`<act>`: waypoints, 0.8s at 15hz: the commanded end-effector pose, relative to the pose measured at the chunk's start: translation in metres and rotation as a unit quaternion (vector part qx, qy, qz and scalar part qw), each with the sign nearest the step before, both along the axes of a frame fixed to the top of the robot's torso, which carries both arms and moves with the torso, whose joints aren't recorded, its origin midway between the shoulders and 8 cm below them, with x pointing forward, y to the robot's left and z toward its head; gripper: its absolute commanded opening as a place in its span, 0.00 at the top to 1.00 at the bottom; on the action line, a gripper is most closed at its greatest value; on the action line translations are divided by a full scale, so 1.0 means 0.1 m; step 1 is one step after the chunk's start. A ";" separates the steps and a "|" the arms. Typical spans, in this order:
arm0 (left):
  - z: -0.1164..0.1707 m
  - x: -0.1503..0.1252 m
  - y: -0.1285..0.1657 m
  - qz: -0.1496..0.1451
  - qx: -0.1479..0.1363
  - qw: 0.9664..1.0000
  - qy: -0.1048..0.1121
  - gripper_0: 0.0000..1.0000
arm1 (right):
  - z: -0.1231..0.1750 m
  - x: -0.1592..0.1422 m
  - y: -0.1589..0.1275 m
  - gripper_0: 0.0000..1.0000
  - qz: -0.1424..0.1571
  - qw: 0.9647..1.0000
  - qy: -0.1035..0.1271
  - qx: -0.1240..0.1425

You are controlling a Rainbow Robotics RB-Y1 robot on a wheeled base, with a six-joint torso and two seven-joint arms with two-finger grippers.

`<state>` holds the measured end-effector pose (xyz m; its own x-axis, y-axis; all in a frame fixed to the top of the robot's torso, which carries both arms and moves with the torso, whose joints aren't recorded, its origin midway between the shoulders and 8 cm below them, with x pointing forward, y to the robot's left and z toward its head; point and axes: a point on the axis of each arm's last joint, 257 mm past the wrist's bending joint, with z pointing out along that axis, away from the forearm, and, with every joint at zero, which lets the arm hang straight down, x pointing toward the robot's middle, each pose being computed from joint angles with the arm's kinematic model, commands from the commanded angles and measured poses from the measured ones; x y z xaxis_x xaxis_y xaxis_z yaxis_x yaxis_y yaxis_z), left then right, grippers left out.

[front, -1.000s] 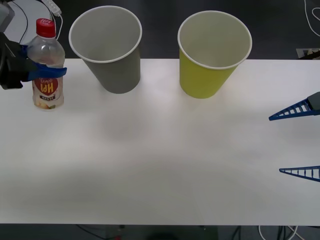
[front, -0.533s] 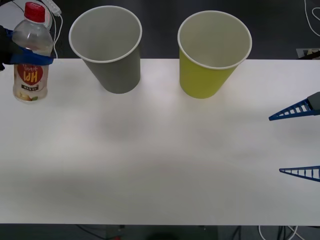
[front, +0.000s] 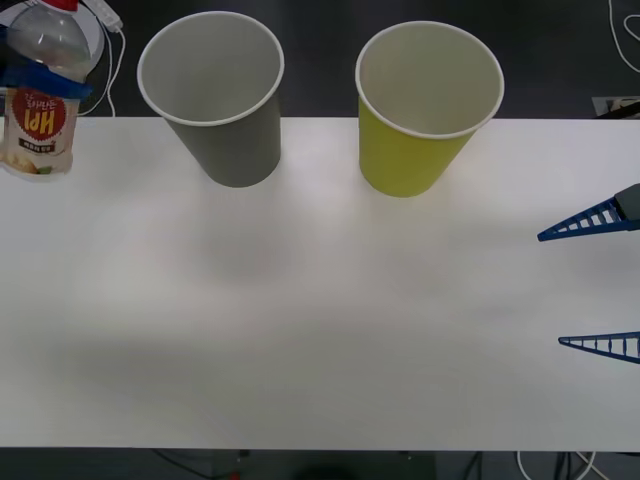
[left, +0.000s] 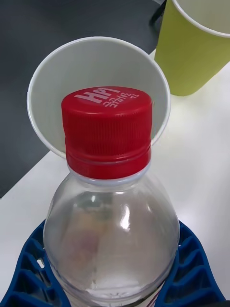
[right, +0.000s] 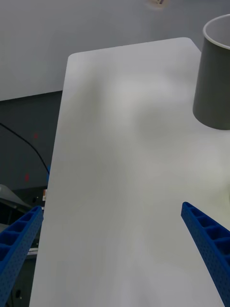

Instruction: Put the can into the green bin and the plastic bottle into the gray bin

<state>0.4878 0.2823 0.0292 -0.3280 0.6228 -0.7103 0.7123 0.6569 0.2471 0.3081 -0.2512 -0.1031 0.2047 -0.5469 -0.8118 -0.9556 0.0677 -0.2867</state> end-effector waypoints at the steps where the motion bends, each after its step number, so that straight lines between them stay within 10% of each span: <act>1: 0.04 0.12 -0.03 0.001 0.018 1.000 0.013 1.00 | 0.00 0.00 0.00 0.00 0.000 1.000 0.000 0.000; 12: 0.35 0.51 -0.28 0.009 0.082 0.994 0.070 1.00 | 0.00 0.00 0.00 0.00 0.000 1.000 0.000 0.000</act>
